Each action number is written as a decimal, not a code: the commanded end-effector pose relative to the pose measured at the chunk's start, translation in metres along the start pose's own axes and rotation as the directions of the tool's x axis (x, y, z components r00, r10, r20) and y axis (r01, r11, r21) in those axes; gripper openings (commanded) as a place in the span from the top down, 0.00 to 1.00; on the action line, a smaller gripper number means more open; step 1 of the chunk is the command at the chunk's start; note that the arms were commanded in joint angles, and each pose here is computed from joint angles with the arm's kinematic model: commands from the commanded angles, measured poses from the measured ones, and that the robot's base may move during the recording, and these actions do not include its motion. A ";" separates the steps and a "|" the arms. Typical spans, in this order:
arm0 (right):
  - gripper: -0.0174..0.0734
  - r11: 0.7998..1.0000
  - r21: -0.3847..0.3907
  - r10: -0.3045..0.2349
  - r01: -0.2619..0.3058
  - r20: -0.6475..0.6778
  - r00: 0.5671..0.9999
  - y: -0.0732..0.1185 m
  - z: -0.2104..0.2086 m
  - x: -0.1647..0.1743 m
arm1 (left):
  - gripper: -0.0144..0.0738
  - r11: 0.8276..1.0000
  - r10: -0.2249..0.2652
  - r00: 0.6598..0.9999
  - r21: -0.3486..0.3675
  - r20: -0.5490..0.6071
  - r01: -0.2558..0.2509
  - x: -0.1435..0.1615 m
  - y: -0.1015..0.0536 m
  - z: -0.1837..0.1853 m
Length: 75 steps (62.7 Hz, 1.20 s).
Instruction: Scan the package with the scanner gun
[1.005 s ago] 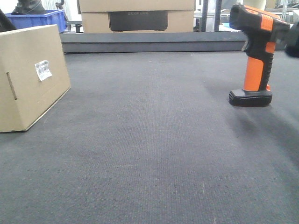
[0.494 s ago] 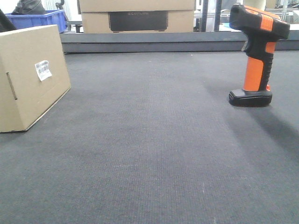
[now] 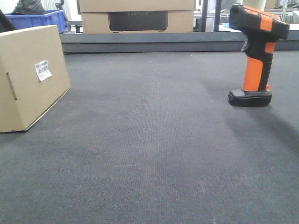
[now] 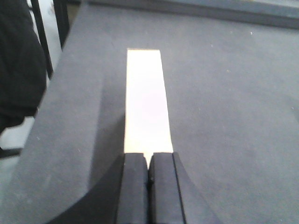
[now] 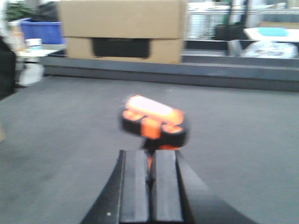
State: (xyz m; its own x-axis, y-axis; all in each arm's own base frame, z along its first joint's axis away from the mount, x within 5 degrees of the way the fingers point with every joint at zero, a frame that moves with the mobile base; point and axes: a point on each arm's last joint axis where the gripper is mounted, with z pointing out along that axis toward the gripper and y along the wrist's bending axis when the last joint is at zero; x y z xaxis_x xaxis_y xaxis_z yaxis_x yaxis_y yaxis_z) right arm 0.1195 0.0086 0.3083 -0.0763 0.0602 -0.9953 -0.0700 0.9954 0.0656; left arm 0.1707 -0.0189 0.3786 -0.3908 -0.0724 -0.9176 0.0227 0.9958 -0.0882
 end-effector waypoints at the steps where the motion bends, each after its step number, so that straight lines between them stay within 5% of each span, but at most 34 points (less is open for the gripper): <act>1: 0.99 0.998 0.061 -0.019 0.019 -0.001 1.000 -0.007 -0.003 -0.008 | 0.96 1.000 -0.003 0.999 0.012 0.041 0.003 -0.003 -0.001 -0.005; 13: 0.99 0.989 0.137 0.062 -0.057 -0.028 0.998 -0.016 -0.004 -0.004 | 0.96 0.998 -0.009 0.982 0.060 0.188 -0.002 0.004 -0.002 -0.015; 36: 0.99 0.988 0.146 0.060 -0.057 -0.015 0.998 -0.016 -0.015 0.019 | 0.96 0.995 -0.019 0.960 0.097 0.278 -0.008 0.086 0.009 -0.037; 53: 0.99 0.993 0.109 0.038 -0.048 0.090 0.995 -0.008 -0.051 0.025 | 0.96 0.996 -0.092 0.932 0.018 0.352 0.091 0.113 0.024 -0.059; 75: 0.99 0.995 0.090 0.036 -0.044 0.091 0.995 -0.005 -0.058 0.027 | 0.96 0.994 -0.091 0.904 -0.020 0.417 0.109 0.113 0.027 -0.071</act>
State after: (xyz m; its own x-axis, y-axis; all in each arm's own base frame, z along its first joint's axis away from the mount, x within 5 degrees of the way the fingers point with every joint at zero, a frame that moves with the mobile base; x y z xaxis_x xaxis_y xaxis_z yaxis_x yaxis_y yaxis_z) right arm 0.0598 0.0015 0.2860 0.0059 0.0971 -0.9953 0.0170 0.9951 0.0972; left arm 0.0622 0.0032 0.2993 0.0135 -0.1686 -0.9856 -0.0374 0.9849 -0.1690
